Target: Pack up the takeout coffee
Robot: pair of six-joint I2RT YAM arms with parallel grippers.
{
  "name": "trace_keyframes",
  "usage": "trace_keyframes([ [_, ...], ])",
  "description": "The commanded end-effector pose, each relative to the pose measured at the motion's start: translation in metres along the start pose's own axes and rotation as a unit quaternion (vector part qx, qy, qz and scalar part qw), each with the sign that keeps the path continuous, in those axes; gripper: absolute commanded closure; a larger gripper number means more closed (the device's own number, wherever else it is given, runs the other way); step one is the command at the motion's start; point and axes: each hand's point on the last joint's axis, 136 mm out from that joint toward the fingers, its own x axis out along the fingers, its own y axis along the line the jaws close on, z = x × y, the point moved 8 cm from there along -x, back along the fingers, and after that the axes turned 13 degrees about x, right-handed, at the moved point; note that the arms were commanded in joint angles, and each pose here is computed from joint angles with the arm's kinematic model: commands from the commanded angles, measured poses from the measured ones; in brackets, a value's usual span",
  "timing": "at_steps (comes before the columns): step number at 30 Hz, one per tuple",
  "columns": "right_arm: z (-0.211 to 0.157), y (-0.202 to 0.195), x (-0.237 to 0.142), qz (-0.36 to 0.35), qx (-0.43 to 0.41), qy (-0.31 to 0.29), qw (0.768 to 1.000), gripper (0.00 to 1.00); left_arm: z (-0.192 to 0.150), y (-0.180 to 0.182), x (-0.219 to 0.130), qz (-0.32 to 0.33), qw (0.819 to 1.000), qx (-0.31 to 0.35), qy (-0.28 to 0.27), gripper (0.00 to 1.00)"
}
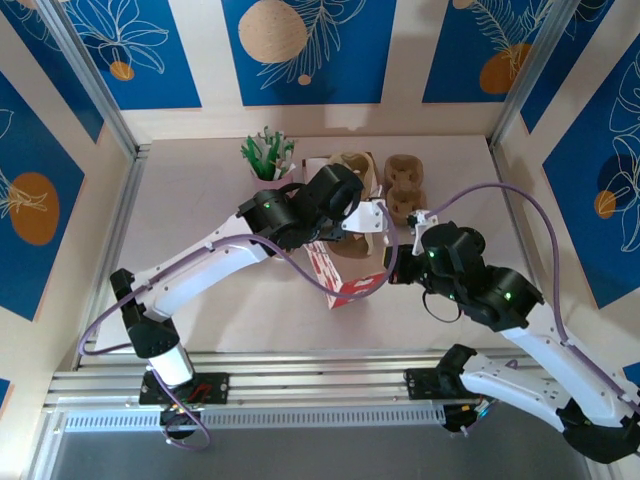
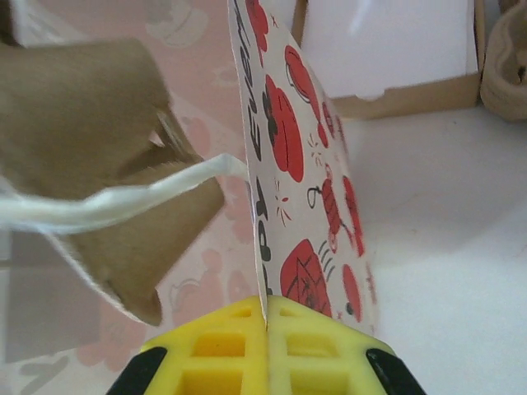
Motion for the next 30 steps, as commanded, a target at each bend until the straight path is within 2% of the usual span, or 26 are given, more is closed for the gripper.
trace_keyframes([
  [1,0.005,0.004,-0.006,0.002,0.009,-0.069,0.998,1.00,-0.001,-0.003,0.001,-0.026,0.999,-0.030,-0.006,0.59],
  [7,-0.003,0.010,-0.004,0.005,0.016,-0.115,0.993,1.00,0.005,0.000,-0.006,-0.034,0.998,-0.051,-0.017,0.59],
  [14,-0.005,0.001,0.001,0.010,0.076,-0.163,0.984,1.00,0.013,0.005,-0.026,-0.029,0.997,-0.070,-0.030,0.58],
  [17,-0.002,-0.001,-0.003,0.008,0.091,-0.177,0.980,1.00,0.015,-0.001,-0.030,-0.034,0.997,-0.068,-0.020,0.58],
  [23,-0.002,0.008,-0.001,0.038,0.095,-0.168,0.980,1.00,0.022,-0.016,-0.019,-0.062,0.996,-0.062,0.000,0.57],
  [30,-0.010,0.010,-0.003,0.063,0.092,-0.154,0.982,1.00,0.021,-0.004,-0.016,-0.029,0.997,-0.069,0.007,0.58],
])
